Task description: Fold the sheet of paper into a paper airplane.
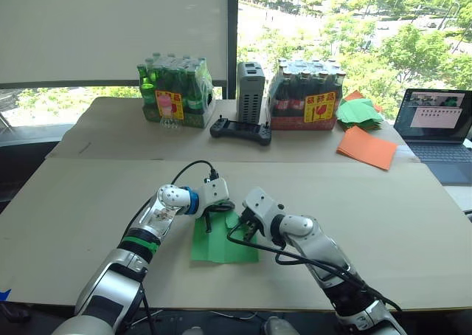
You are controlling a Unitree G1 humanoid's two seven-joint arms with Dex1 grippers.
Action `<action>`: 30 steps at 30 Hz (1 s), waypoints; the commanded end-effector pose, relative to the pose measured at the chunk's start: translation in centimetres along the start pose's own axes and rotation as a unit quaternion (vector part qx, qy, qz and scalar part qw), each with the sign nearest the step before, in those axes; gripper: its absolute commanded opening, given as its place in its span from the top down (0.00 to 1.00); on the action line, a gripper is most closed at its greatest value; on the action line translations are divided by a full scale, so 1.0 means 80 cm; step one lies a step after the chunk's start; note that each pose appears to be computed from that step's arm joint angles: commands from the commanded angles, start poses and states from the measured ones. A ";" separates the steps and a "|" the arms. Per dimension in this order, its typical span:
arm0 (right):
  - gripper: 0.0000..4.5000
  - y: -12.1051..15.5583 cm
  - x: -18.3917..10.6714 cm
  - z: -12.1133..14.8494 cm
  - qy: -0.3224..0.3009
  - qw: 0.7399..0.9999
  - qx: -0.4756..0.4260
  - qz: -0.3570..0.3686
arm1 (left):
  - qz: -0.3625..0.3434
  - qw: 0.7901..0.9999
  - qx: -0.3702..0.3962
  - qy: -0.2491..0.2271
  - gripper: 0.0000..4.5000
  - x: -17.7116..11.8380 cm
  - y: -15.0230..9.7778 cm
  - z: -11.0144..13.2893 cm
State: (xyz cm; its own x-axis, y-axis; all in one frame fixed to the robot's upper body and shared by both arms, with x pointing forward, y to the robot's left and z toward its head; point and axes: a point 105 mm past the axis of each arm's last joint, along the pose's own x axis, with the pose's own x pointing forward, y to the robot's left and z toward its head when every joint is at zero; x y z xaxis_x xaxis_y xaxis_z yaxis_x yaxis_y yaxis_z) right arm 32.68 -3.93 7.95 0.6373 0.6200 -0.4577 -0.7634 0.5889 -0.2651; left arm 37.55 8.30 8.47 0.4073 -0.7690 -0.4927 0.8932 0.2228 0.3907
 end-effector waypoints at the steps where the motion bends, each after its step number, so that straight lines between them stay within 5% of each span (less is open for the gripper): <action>1: 0.99 0.014 -0.004 -0.045 0.064 0.998 0.025 0.015 | -0.012 0.999 -0.005 0.039 1.00 -0.002 -0.008 -0.025; 30: 0.99 0.023 -0.047 -0.086 0.113 0.993 0.034 0.009 | -0.014 0.999 -0.002 0.041 1.00 -0.002 -0.007 -0.026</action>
State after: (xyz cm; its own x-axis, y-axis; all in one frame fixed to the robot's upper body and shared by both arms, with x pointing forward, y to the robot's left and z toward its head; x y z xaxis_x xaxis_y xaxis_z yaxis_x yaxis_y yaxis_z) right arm 29.37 -7.09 6.90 0.6395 0.5738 -0.5117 -0.7550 0.5943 -0.2770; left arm 37.50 8.35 8.13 0.4010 -0.7640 -0.5056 0.8949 0.2086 0.3946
